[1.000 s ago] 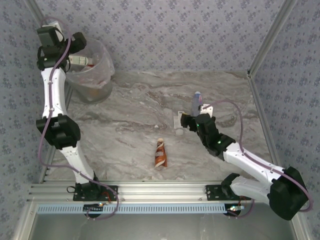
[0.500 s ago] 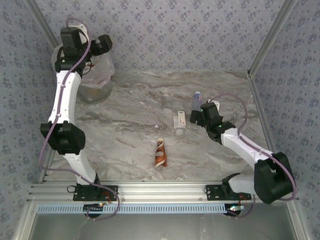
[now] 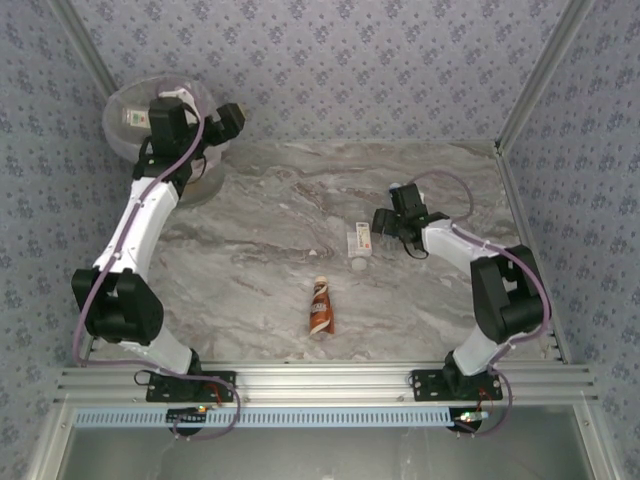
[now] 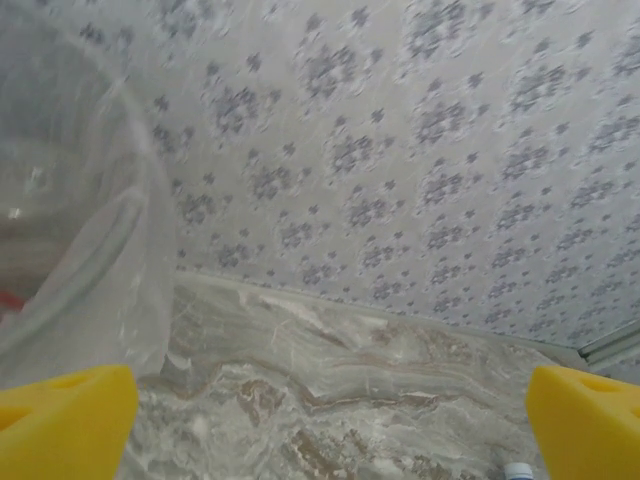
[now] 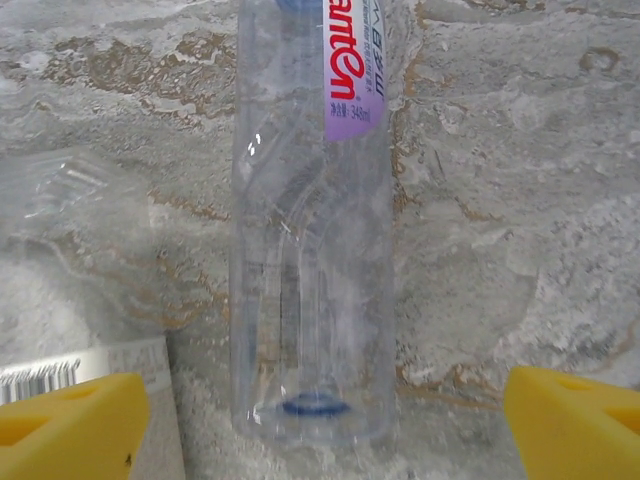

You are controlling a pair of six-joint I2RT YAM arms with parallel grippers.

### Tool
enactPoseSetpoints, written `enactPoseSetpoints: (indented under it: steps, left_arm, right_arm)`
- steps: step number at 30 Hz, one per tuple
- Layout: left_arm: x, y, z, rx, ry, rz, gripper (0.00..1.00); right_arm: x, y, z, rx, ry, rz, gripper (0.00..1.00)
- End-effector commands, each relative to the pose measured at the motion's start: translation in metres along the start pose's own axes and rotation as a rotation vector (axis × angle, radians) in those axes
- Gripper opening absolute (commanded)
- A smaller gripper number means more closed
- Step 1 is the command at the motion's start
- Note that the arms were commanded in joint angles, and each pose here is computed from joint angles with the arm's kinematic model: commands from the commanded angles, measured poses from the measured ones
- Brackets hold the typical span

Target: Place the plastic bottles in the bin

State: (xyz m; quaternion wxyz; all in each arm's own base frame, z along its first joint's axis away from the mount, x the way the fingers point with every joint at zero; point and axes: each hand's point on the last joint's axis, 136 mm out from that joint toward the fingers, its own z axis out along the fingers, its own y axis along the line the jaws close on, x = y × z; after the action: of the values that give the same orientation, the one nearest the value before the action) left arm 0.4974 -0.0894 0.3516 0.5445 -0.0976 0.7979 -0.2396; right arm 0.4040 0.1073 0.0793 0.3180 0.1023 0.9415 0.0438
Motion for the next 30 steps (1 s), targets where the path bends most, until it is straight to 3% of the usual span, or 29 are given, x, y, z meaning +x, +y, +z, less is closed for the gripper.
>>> enactPoseSetpoints:
  steps: [1,13,22,30]
  left_arm:
    - [-0.025,-0.011,-0.028,0.024,-0.118,-0.032,0.99]
    - [0.019,-0.011,-0.045,0.046,-0.05,-0.103,0.99]
    - [0.027,-0.01,-0.041,0.034,-0.011,-0.099,0.99]
    - [0.037,-0.005,-0.038,0.017,0.02,-0.105,0.99]
  right_arm:
    - [-0.004,-0.002,0.009,0.012,0.023,0.019,0.9]
    - [0.007,0.001,0.046,0.064,0.134,-0.043,0.83]
    - [0.001,0.001,0.056,0.122,0.088,-0.051,0.84]
    - [0.015,-0.004,0.062,0.129,0.104,-0.069,0.71]
